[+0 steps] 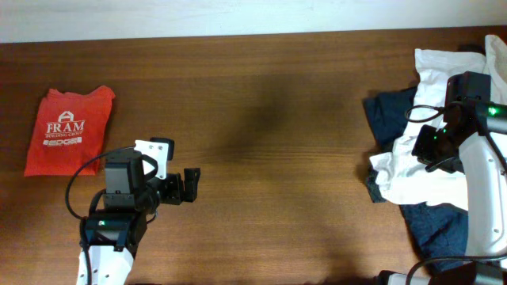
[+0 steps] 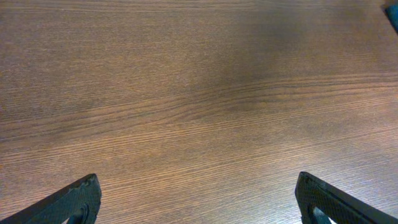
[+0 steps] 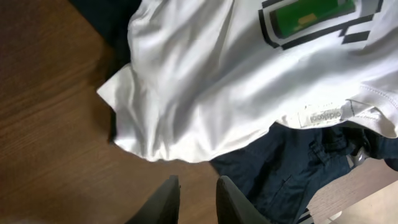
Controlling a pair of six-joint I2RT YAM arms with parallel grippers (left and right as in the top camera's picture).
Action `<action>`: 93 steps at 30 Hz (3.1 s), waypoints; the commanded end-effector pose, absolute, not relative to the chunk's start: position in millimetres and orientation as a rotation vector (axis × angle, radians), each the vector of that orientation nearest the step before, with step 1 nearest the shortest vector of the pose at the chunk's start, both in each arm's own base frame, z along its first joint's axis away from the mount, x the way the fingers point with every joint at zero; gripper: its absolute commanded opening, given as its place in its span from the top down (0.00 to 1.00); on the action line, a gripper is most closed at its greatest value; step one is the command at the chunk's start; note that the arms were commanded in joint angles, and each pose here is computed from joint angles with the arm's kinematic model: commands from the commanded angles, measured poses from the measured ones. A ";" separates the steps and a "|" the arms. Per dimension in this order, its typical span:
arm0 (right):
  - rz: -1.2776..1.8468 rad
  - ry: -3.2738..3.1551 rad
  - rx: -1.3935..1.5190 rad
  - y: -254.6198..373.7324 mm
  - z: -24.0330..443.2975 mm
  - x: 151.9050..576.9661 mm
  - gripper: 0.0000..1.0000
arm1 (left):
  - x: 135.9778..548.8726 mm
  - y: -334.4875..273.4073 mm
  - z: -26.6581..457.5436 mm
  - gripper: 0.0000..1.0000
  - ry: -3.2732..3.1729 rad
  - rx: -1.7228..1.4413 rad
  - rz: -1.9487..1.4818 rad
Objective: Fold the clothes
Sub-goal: 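Grasp the white t-shirt with the right gripper and pull it left, then grasp the shirt's left side with the left gripper, spread it flat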
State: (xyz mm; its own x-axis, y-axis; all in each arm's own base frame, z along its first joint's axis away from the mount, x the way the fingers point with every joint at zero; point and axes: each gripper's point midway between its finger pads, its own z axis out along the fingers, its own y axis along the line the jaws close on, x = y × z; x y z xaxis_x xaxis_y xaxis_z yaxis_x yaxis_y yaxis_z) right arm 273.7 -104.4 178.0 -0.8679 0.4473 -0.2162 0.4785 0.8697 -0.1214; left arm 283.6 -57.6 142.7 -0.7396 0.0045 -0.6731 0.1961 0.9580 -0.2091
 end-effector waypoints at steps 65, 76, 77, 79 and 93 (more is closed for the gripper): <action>0.294 3.062 0.111 86.3 176.5 340.4 0.01 | 258.2 -119.2 -5.4 0.50 2.922 -0.163 -1.045; 0.084 3.102 0.199 46.6 173.1 332.3 0.01 | 477.5 79.2 171.7 0.99 2.265 -0.403 -0.114; 0.084 3.102 0.199 46.7 173.1 332.1 0.01 | 482.5 97.4 184.2 0.48 2.212 -0.430 -0.089; 0.083 3.105 0.197 47.0 173.2 331.4 0.01 | 470.3 96.3 171.2 0.01 2.280 -0.449 -0.137; 0.083 3.105 0.197 47.0 173.0 331.4 0.01 | 271.2 -127.9 -1.0 0.11 3.044 -0.449 -0.698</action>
State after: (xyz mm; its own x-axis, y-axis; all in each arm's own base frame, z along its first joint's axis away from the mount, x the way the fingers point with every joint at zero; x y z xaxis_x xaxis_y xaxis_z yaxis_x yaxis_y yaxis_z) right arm 331.3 51.6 164.4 -0.9930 0.1182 0.0050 0.1183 0.9907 0.0676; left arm 285.6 -99.8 11.0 -0.9669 -0.2532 0.0333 -0.2459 0.8882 -0.3881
